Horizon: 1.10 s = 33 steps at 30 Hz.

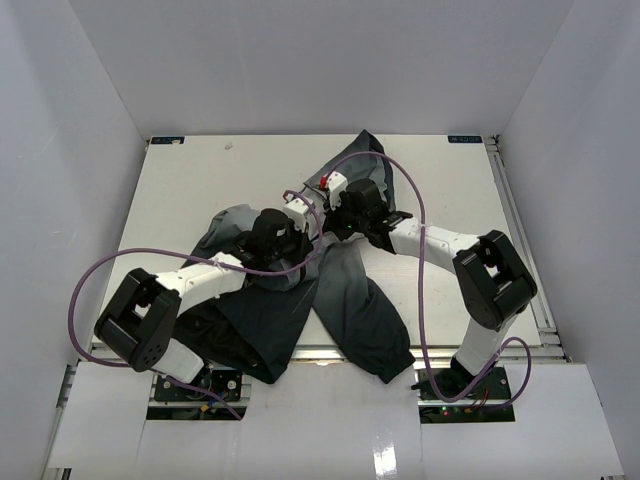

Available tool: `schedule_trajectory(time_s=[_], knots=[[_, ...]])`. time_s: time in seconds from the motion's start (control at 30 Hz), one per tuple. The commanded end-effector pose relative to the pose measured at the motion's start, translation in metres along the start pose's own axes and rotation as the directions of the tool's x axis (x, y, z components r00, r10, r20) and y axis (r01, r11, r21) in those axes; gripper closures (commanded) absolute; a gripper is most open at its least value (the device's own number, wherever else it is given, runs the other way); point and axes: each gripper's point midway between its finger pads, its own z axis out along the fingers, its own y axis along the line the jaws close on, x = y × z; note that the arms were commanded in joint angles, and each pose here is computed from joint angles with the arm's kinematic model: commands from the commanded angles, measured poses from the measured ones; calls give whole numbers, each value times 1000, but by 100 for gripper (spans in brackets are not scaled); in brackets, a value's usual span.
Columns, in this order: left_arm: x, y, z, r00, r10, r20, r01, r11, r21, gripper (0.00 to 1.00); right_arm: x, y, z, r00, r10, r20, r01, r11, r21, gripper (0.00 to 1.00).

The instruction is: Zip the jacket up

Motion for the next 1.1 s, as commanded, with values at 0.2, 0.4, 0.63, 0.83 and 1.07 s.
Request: schedule_trajectory(time_s=[0.2, 0.4, 0.63, 0.83, 1.07], knots=[[-10, -8, -3, 1000, 18, 19, -18, 1000, 11, 100, -38, -13, -9, 995, -4, 101, 0, 999, 44, 92], [6, -10, 2, 999, 42, -18, -42, 999, 3, 100, -43, -13, -24, 985, 91, 149, -83, 995, -58, 69], [17, -12, 4, 999, 38, -24, -38, 999, -17, 100, -21, -6, -27, 969, 200, 143, -172, 967, -187, 53], [24, -12, 6, 999, 45, -28, -45, 999, -29, 100, -14, 3, -24, 967, 221, 130, -184, 950, -253, 52], [24, -8, 6, 999, 50, -20, -51, 997, -54, 100, -12, 2, -16, 958, 260, 117, -218, 933, -285, 49]])
